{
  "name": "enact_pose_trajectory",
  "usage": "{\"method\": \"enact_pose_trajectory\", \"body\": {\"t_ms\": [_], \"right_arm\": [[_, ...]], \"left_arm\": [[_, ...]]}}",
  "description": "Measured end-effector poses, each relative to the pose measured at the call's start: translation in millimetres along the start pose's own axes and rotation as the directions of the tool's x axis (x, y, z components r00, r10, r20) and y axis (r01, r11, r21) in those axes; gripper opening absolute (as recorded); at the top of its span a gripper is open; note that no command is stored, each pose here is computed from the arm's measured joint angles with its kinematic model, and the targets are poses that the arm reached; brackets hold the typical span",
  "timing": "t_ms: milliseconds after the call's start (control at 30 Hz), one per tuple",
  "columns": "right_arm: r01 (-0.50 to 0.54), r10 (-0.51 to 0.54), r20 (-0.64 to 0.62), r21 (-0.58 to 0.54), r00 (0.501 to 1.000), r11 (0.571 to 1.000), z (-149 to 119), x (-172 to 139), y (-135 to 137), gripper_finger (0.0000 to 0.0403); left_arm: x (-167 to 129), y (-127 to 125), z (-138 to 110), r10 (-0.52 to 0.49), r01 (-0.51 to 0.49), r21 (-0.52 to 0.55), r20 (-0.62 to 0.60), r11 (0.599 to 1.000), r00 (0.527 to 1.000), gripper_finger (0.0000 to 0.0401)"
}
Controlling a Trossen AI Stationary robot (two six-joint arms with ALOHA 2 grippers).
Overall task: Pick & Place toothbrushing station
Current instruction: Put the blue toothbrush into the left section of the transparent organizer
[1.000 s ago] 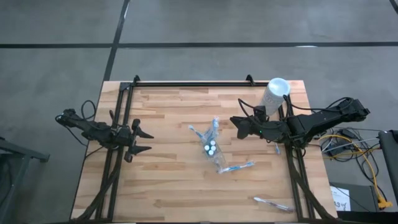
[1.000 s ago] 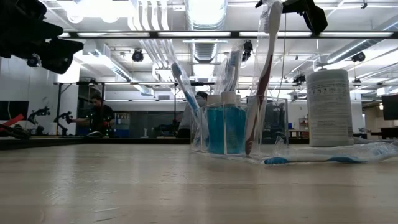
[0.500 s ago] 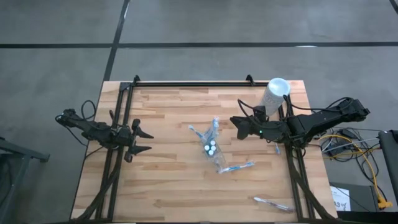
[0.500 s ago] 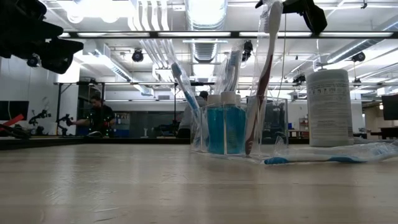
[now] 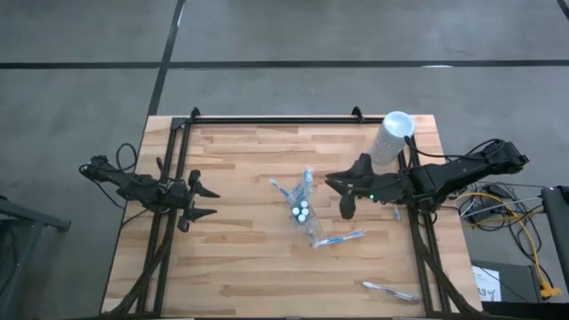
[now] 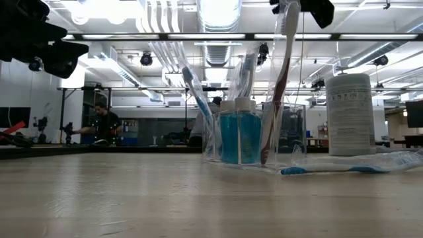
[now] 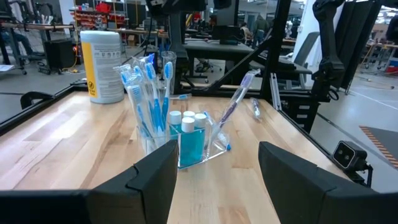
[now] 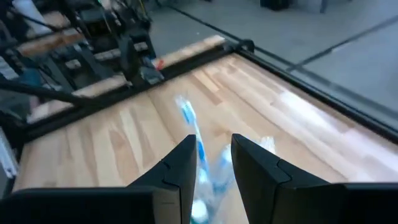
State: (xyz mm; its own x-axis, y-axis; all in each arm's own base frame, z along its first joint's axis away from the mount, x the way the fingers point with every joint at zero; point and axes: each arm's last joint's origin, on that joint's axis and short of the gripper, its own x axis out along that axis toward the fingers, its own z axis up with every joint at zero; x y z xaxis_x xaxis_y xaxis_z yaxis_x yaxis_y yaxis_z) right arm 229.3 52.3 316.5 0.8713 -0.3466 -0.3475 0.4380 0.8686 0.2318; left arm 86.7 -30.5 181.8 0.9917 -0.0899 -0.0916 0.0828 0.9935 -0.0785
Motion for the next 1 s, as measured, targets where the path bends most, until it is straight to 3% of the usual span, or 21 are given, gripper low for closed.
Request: {"method": "enact_pose_trajectory", "body": {"t_ms": [167,433,567,733,833,900,1000], "right_arm": [[-0.019,0.020,0.035,-0.032,0.999,0.999,21,-15,0,0.0098],[0.151,-0.118,-0.244,0.119,0.962,0.981,46,-62,-7,0.0098],[0.177,-0.102,-0.305,0.231,0.947,0.957,52,-87,-4,0.0098],[0.244,-0.159,-0.272,0.313,0.949,0.918,39,-108,-1,0.0098],[0.390,-0.279,-0.312,0.392,0.909,0.833,27,-118,-14,0.0098],[0.441,-0.283,-0.374,0.458,0.884,0.772,17,-117,-14,0.0098],[0.398,-0.234,-0.381,0.439,0.895,0.806,5,-110,-11,0.0098]], "left_arm": [[0,0,0,0.000,0.000,0.000,0.000,1.000,1.000,0.0227],[0,0,0,0.001,-0.001,0.002,-0.004,1.000,1.000,0.0227],[0,0,0,0.000,0.000,0.002,-0.004,1.000,1.000,0.0227],[0,0,0,0.001,-0.001,0.001,-0.004,1.000,1.000,0.0227],[0,0,0,0.000,0.000,0.001,-0.004,1.000,1.000,0.0227],[0,0,0,0.000,0.000,0.002,-0.004,1.000,1.000,0.0227],[0,0,0,0.000,0.000,0.001,-0.004,1.000,1.000,0.0227]]}}
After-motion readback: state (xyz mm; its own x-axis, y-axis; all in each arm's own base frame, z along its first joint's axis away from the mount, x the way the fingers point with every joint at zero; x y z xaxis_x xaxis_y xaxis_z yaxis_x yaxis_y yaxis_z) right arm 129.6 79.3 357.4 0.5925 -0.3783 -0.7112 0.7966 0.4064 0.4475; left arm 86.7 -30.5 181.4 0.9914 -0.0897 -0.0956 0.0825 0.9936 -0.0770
